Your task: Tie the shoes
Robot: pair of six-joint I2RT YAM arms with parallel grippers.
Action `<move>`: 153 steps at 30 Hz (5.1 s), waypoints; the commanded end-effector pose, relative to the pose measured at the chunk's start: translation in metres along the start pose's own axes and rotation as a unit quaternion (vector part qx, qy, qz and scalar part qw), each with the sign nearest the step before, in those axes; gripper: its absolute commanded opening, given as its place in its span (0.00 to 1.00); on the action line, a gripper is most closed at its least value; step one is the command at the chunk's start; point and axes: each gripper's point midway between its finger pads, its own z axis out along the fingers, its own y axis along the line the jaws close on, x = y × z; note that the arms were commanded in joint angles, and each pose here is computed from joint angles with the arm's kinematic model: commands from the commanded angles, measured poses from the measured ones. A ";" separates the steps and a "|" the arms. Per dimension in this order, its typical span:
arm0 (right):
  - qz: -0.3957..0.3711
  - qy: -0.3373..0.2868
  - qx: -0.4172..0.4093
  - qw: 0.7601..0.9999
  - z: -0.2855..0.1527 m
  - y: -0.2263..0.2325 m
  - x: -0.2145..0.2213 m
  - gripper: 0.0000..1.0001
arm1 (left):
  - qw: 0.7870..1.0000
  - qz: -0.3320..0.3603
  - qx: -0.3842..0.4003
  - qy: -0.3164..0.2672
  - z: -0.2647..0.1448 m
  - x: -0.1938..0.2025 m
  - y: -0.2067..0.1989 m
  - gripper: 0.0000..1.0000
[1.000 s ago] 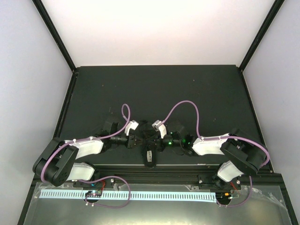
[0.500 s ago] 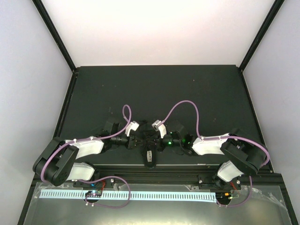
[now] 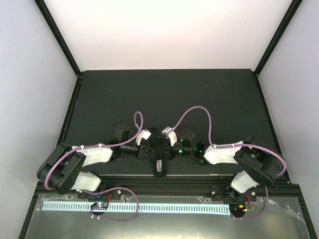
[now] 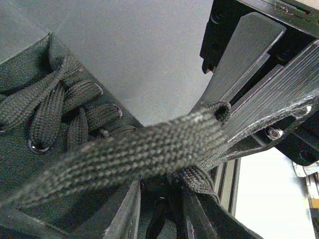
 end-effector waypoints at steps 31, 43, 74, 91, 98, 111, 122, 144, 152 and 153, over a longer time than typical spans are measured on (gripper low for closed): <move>-0.008 0.033 -0.007 0.999 -0.009 0.003 0.019 0.02 | 0.971 0.072 -0.154 -0.166 -0.043 -0.050 0.014 0.02; 0.000 0.041 -0.019 0.999 -0.008 0.006 0.023 0.02 | 0.953 0.105 -0.213 -0.189 -0.057 -0.051 0.028 0.02; 0.059 -0.056 0.203 0.976 -0.059 -0.033 -0.034 0.68 | 0.937 0.173 -0.239 -0.189 -0.061 -0.048 0.005 0.02; 0.209 -0.024 0.174 0.962 -0.001 -0.045 -0.075 0.71 | 0.908 0.146 -0.351 -0.177 -0.070 -0.050 0.013 0.02; 0.250 0.007 0.128 0.960 0.027 -0.037 -0.065 0.70 | 0.903 0.151 -0.362 -0.177 -0.070 -0.052 0.010 0.02; 0.278 -0.013 0.124 0.953 0.051 -0.048 -0.067 0.29 | 0.903 0.159 -0.356 -0.180 -0.066 -0.054 0.000 0.02; 0.212 -0.092 0.181 0.956 -0.015 -0.053 -0.081 0.02 | 0.890 0.099 -0.394 -0.206 -0.091 -0.045 0.014 0.02; -0.104 -0.020 0.003 0.994 -0.028 0.093 0.003 0.15 | 0.979 0.069 -0.164 -0.096 -0.024 -0.077 0.016 0.02; -0.174 0.091 -0.076 0.977 0.020 0.154 0.053 0.24 | 0.985 0.080 -0.128 -0.085 -0.015 -0.078 0.009 0.01; -0.187 0.098 -0.080 0.974 0.024 0.163 0.054 0.28 | 0.985 0.082 -0.128 -0.084 -0.015 -0.077 0.009 0.02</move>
